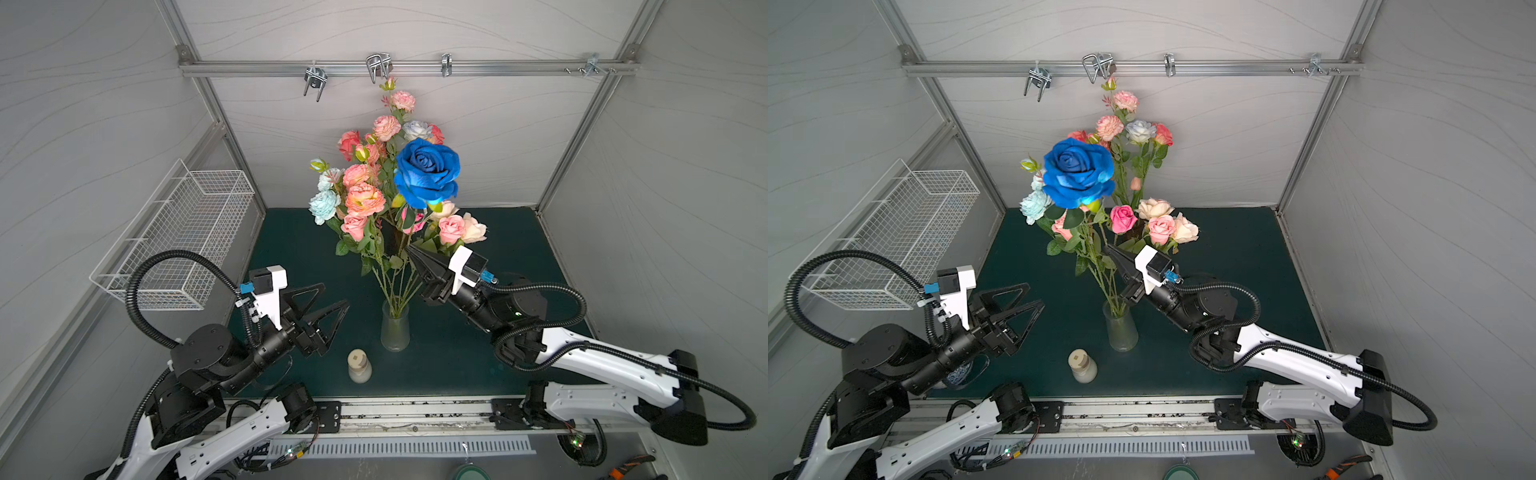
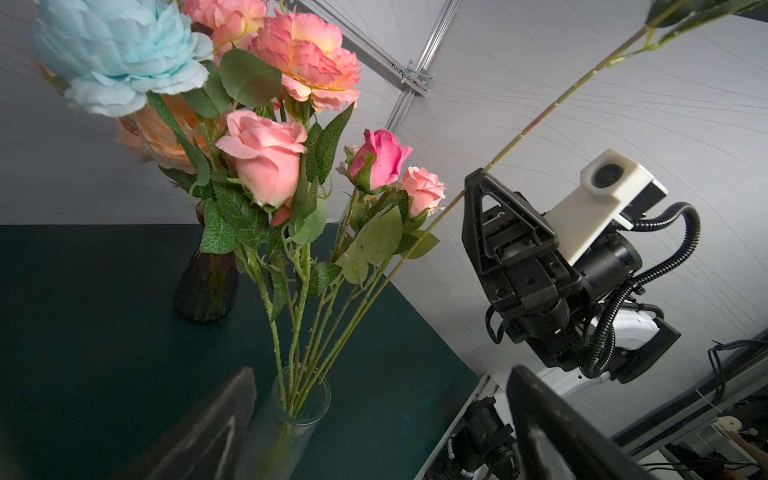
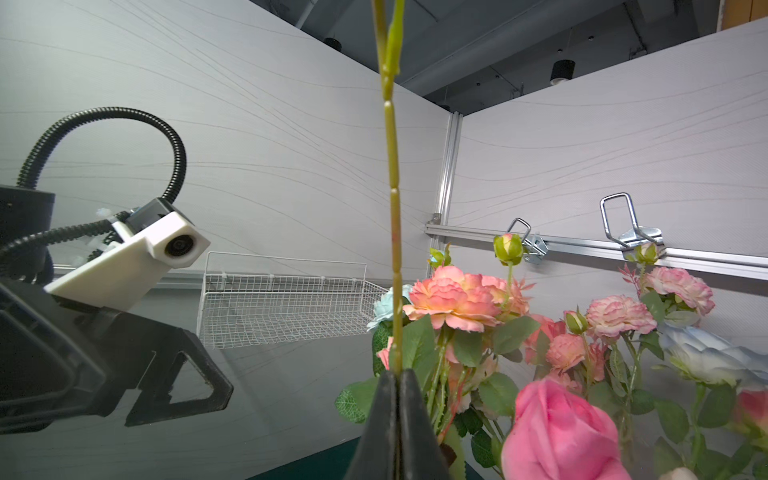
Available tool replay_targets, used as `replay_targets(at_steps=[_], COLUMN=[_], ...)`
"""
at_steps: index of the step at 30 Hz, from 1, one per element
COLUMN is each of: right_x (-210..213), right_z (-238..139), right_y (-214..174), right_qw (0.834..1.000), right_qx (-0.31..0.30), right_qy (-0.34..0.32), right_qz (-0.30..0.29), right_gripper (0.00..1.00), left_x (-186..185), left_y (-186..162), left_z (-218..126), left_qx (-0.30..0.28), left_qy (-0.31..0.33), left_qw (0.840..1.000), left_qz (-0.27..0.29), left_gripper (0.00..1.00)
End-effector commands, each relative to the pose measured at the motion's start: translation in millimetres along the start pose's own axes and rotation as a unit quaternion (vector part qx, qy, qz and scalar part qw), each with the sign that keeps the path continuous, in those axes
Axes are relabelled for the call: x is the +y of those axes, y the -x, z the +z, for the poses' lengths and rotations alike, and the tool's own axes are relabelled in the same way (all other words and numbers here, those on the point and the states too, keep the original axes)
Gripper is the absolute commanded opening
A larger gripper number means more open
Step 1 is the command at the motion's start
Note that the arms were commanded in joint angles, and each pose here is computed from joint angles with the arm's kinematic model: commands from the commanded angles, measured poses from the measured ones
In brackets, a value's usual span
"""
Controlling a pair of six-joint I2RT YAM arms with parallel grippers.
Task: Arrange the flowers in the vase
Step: 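Carry the blue rose over the clear vase and lower its stem in, then open the right gripper and withdraw it from the vase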
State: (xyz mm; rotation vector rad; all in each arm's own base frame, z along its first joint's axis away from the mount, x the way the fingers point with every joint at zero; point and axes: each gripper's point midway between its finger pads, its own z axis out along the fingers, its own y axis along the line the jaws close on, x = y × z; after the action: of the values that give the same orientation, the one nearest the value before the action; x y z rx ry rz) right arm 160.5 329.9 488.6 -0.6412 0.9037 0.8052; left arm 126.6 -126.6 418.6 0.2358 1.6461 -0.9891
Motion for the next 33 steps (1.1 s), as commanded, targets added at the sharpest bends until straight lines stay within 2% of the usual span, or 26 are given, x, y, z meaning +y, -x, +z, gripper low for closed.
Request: replay_targets(at_steps=[1, 10, 20, 29, 30, 31, 33], right_x=[-9.5, -5.1, 8.1, 22.7, 26.0, 29.3, 37.9], right_z=[-1.5, -8.3, -24.4, -57.2, -62.5, -67.3, -79.9], right_y=[3.5, -36.5, -84.8, -144.2, -150.2, -155.4, -164.4], right_qw=[0.999, 0.997, 0.992, 0.977, 0.974, 0.972, 0.968], right_qx=[-0.015, 0.032, 0.097, 0.178, 0.188, 0.197, 0.215], right_qy=[-0.009, -0.003, -0.012, -0.023, -0.023, -0.021, -0.016], right_qz=[0.033, 0.070, 0.085, 0.118, 0.123, 0.126, 0.133], right_gripper=[0.00, 0.00, 0.00, 0.00, 0.03, 0.11, 0.33], left_x=[-5.7, -4.5, -3.6, -3.4, -3.6, -3.7, -4.1], left_y=[13.6, 10.3, 9.5, 6.5, 6.6, 6.4, 5.9], left_z=[-0.7, 1.4, 1.7, 5.4, 5.8, 6.0, 6.9], left_qx=[-0.023, -0.019, -0.019, -0.016, -0.016, -0.015, -0.014], left_qy=[-0.007, -0.007, -0.005, -0.006, -0.006, -0.006, -0.007], left_qw=[1.000, 1.000, 1.000, 1.000, 1.000, 1.000, 1.000], left_qz=[0.000, 0.000, 0.001, 0.001, 0.001, 0.001, 0.002], left_gripper=[0.96, 0.96, 0.96, 0.97, 0.97, 0.96, 0.97])
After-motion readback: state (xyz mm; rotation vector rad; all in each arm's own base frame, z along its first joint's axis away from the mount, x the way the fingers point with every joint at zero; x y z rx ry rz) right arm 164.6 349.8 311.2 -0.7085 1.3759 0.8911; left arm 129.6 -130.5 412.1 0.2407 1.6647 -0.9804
